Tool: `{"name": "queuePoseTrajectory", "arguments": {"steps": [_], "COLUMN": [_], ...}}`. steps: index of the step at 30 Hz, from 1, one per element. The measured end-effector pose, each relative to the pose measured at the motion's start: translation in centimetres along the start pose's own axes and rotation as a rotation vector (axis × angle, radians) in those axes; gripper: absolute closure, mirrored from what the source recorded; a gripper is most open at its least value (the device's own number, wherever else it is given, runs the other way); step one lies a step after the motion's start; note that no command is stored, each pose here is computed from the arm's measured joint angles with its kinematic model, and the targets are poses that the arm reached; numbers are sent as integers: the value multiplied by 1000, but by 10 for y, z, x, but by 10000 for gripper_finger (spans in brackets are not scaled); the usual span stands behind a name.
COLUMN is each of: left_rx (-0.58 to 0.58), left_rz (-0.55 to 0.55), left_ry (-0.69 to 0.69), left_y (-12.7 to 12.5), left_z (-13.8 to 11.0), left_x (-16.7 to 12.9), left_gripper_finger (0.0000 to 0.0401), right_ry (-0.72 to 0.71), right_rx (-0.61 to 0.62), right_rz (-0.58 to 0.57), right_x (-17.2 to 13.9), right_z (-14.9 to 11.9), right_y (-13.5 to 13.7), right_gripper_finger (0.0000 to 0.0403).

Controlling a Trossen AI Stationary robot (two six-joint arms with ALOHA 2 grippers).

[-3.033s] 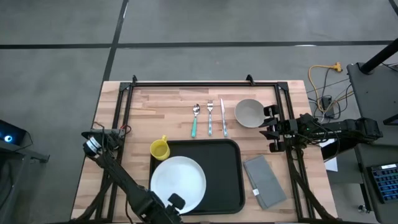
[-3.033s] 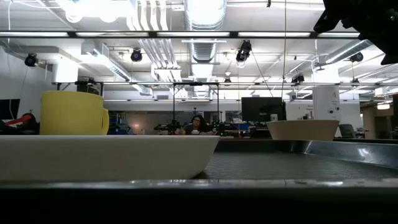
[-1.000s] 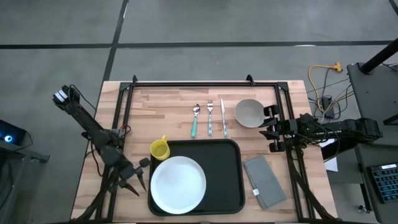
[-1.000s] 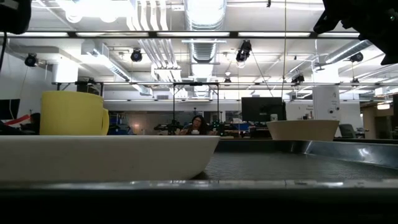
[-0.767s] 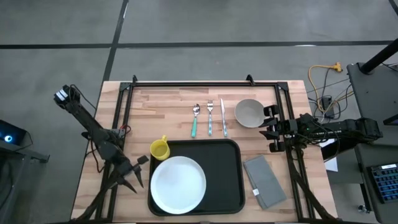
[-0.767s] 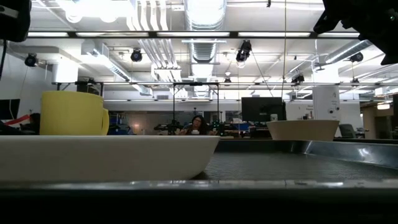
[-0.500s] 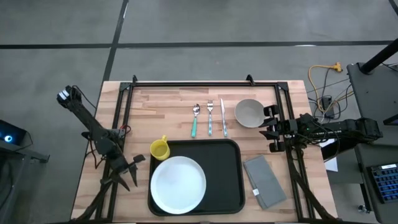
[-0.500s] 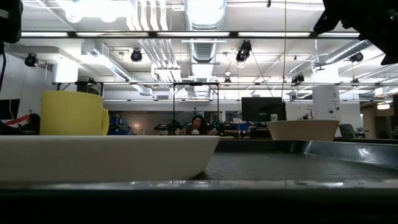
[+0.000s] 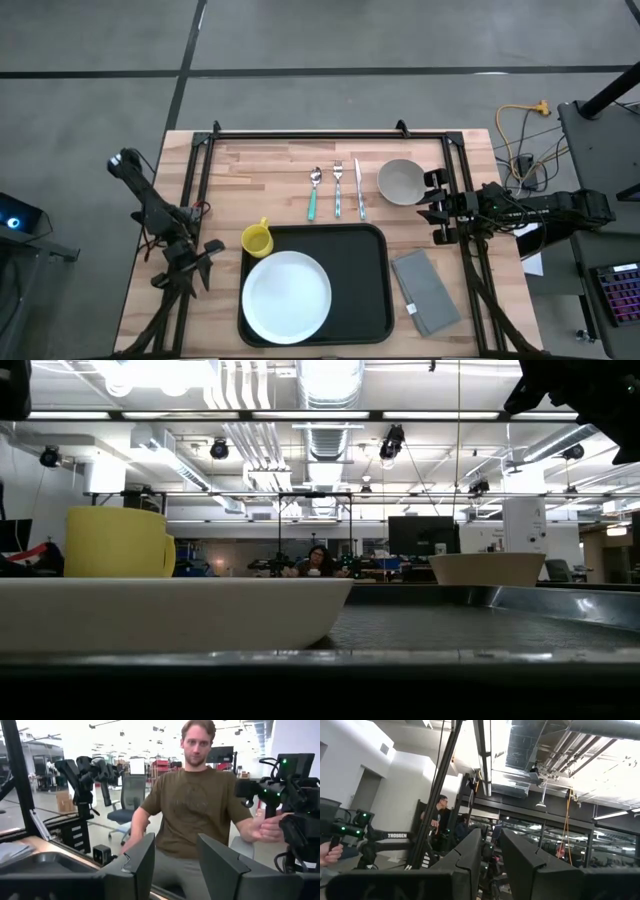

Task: Set up tray
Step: Put the gray bowl on the white plate

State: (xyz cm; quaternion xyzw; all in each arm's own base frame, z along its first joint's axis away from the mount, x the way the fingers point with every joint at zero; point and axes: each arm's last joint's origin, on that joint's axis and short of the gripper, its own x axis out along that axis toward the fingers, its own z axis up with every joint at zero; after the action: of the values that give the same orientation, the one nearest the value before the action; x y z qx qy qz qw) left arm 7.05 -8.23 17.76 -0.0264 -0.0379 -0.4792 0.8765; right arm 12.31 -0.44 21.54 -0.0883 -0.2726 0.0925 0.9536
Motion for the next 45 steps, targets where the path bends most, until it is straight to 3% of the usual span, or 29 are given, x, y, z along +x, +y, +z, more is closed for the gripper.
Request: {"name": "queuePoseTrajectory", "arguments": {"steps": [8,45], "left_rx": [-1,-32], "left_rz": [3,14], "left_ry": [90,172], "left_y": [-1,0], "left_z": [-10,-17], "left_x": [-9,-5], "left_gripper_finger": [269,269], "right_ry": [0,1], "right_rx": [0,1], "right_rz": [0,0], "right_x": [0,0], "right_z": [0,0], "right_y": [0,0], "right_gripper_finger": [335,335]}}
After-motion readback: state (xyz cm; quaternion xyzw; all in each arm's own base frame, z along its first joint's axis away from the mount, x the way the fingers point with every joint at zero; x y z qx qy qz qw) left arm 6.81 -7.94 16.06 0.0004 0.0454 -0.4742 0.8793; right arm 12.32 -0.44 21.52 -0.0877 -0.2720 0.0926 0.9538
